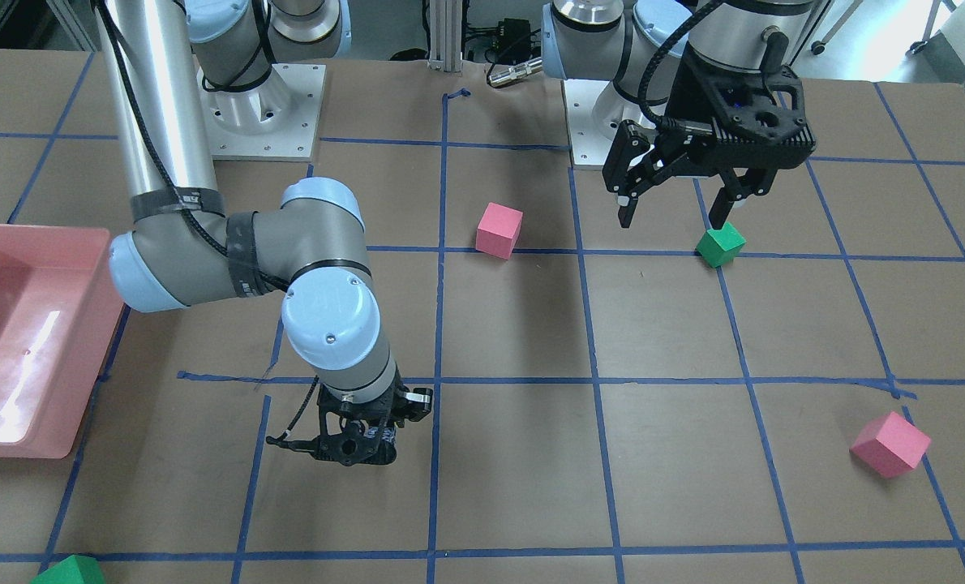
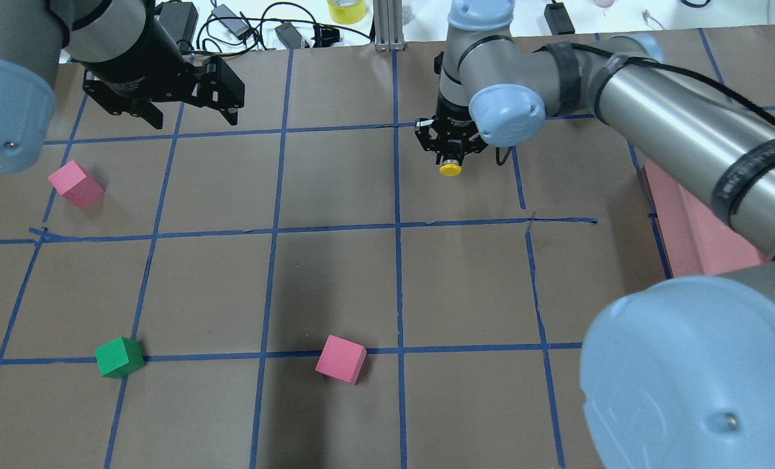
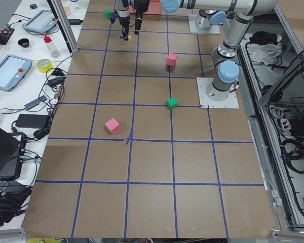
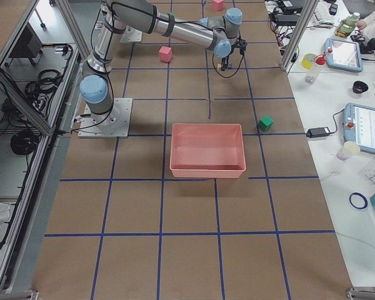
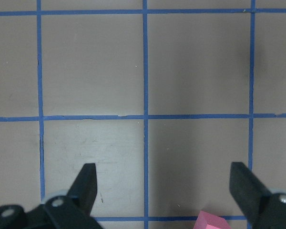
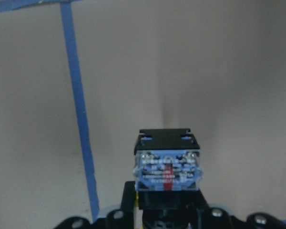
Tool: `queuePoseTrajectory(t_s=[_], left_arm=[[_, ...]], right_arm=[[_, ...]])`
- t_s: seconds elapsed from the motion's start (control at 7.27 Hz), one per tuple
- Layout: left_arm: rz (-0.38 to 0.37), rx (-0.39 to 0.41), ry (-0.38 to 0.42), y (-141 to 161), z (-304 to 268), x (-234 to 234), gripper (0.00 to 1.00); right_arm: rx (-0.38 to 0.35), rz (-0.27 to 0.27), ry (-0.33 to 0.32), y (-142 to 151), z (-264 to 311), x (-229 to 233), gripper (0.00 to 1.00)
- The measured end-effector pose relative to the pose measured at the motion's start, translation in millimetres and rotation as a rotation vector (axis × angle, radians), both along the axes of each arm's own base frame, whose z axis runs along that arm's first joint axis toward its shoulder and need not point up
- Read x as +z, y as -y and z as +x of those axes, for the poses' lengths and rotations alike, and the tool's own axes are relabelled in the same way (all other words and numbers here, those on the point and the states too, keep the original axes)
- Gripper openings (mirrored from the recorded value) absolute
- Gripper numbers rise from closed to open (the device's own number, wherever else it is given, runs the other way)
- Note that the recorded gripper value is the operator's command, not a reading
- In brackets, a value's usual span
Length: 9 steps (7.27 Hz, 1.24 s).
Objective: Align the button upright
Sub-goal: 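Lift the button out of the tray and carry it toward the table center, then set the button down lying on its side and open the right gripper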
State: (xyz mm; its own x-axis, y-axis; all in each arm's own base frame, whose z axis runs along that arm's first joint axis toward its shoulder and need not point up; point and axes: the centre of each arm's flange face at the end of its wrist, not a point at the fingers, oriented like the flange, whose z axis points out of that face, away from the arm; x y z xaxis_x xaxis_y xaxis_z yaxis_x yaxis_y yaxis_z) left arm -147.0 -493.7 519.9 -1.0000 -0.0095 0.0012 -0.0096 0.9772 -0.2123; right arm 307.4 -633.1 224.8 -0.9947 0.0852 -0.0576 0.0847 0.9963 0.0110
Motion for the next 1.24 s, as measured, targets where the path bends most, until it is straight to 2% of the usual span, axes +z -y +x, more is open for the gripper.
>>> queuePoseTrajectory(t_s=[0.55, 0.69, 0.83, 1.24], left_arm=[[0.001, 0.000, 0.003, 0, 0, 0, 1.00], [0.004, 0.002, 0.004, 1, 0, -2, 1.00], [0.008, 0.004, 0.005, 2, 0, -4, 1.00], [0.022, 0.006, 0.005, 1, 0, -16, 1.00]], right_arm=[[-0.034, -0.006, 0.008, -5, 63, -38, 0.01], [-0.031, -0.005, 0.008, -6, 69, -41, 0.89], [-0.024, -0.006, 0.007, -6, 72, -42, 0.98], [0.015, -0.027, 0.001, -8, 70, -30, 1.00]])
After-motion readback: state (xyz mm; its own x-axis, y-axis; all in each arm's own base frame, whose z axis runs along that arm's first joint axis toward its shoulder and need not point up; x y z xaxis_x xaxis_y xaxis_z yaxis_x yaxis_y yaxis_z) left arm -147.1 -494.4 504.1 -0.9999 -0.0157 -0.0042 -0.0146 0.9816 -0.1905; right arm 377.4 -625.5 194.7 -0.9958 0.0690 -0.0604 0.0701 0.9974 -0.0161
